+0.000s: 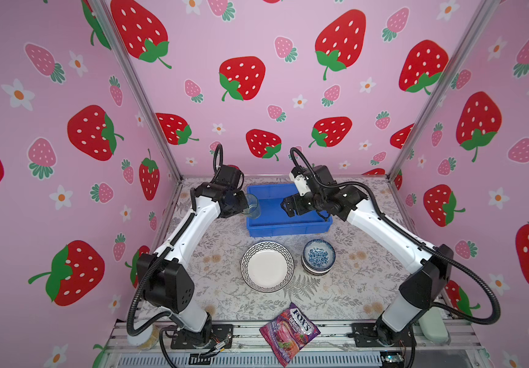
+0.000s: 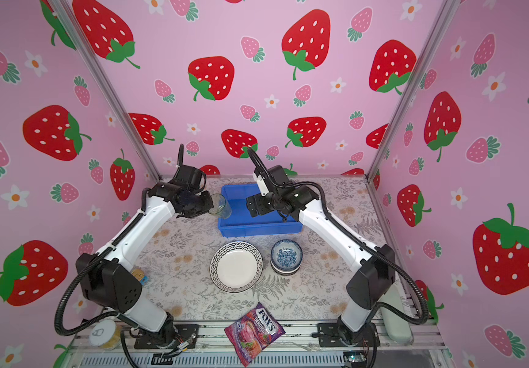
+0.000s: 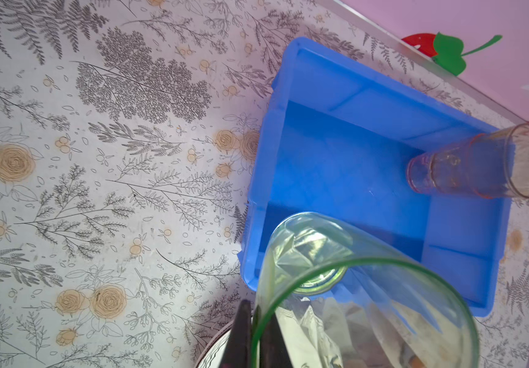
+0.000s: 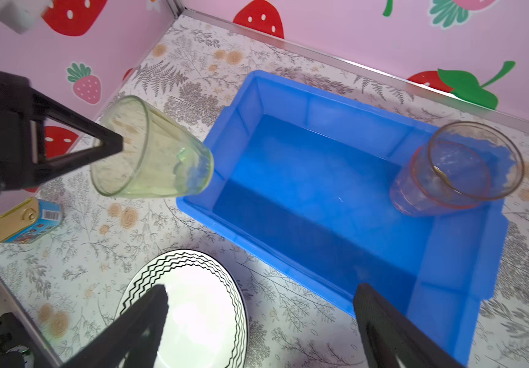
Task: Place the mixed dishes into the plastic bin
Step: 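Carry the green tumbler over the bin with the left gripper while the right approaches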
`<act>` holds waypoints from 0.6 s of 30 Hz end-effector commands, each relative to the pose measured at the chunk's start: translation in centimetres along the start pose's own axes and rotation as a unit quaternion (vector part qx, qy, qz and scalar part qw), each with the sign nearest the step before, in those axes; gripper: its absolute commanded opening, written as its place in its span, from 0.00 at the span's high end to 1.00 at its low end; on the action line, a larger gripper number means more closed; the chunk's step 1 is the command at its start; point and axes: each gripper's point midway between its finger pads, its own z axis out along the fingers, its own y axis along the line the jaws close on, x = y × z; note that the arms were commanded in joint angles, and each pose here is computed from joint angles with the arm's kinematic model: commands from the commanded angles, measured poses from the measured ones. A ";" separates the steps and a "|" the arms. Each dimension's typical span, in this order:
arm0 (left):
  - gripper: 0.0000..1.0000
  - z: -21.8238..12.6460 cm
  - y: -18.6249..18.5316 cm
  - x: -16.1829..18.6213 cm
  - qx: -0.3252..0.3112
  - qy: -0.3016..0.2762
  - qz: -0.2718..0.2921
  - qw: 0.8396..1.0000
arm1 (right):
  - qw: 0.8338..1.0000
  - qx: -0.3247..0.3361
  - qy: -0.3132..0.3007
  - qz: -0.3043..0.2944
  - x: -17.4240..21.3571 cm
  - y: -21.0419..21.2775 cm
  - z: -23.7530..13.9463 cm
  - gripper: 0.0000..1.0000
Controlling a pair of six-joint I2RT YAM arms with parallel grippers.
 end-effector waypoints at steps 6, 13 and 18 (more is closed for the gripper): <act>1.00 0.0 -1.9 1.7 0.005 0.000 -0.017 1.000 | 1.000 -0.007 0.009 0.011 -0.7 1.3 1.9 0.11; 1.00 0.6 -3.3 2.2 -0.004 0.001 -0.007 1.000 | 1.000 -0.011 0.012 0.000 -1.5 2.3 3.3 0.17; 1.00 0.9 -4.0 2.3 -0.014 -0.003 0.001 1.000 | 1.000 -0.014 0.018 -0.004 -1.4 2.8 4.4 0.18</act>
